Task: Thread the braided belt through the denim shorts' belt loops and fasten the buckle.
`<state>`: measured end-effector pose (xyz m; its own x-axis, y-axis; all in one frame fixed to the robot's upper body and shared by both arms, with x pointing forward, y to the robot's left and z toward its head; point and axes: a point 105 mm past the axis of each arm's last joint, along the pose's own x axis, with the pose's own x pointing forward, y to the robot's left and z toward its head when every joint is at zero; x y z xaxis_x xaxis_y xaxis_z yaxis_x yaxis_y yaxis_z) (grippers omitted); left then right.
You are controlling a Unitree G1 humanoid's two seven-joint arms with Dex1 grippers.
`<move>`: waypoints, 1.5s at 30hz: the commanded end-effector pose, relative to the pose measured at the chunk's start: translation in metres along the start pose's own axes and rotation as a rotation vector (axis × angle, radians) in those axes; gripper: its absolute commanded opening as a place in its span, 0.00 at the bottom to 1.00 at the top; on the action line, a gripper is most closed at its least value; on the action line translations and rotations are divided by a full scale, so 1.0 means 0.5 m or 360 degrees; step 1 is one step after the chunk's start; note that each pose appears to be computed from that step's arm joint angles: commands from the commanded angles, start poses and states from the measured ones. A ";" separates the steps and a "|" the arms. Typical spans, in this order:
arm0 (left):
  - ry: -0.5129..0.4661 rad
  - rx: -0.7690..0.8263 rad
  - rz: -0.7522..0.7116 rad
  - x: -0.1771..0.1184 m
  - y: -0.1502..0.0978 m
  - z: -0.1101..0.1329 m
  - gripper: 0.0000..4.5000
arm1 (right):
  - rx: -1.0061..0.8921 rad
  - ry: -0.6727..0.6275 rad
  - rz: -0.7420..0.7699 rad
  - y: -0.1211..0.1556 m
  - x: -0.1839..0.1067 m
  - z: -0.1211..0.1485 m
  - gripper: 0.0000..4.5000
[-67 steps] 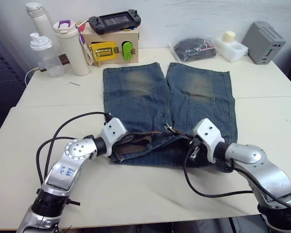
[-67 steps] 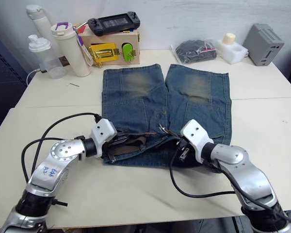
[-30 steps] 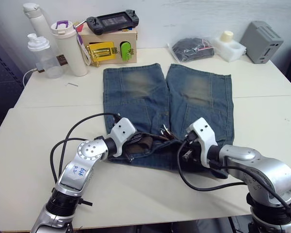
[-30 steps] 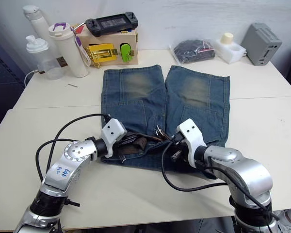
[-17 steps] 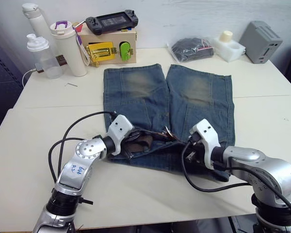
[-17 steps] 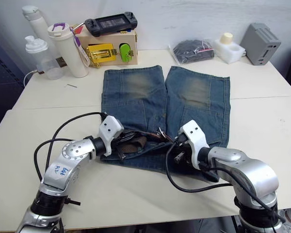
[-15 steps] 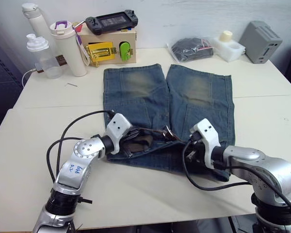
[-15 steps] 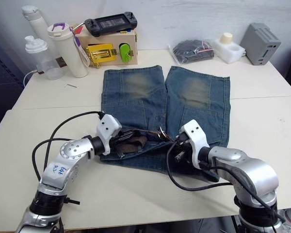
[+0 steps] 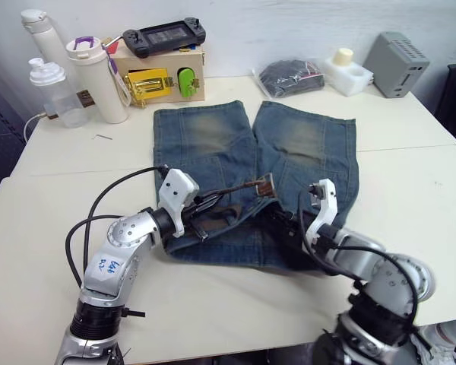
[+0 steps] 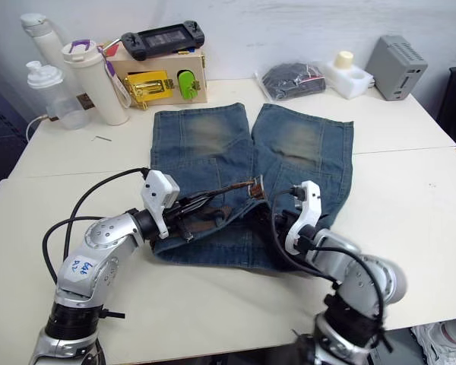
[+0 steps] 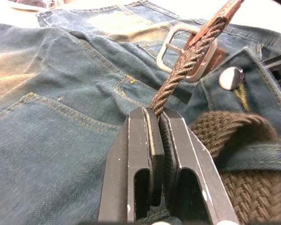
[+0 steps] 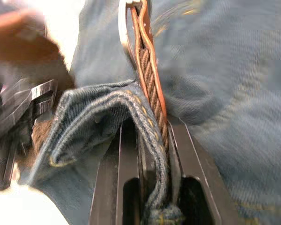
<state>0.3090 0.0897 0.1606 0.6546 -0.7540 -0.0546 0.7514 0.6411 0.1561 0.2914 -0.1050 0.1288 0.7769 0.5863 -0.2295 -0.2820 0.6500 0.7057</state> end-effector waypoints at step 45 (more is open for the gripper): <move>0.0323 -0.0060 0.0130 -0.007 0.002 -0.067 0.00 | -0.0678 0.0154 0.0023 0.068 -0.011 -0.015 0.01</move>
<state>0.3100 0.0966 0.1299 0.6985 -0.6802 -0.2223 0.7128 0.6886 0.1328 0.2757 -0.0875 0.1380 0.7134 0.6082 -0.3480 -0.4748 0.7848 0.3983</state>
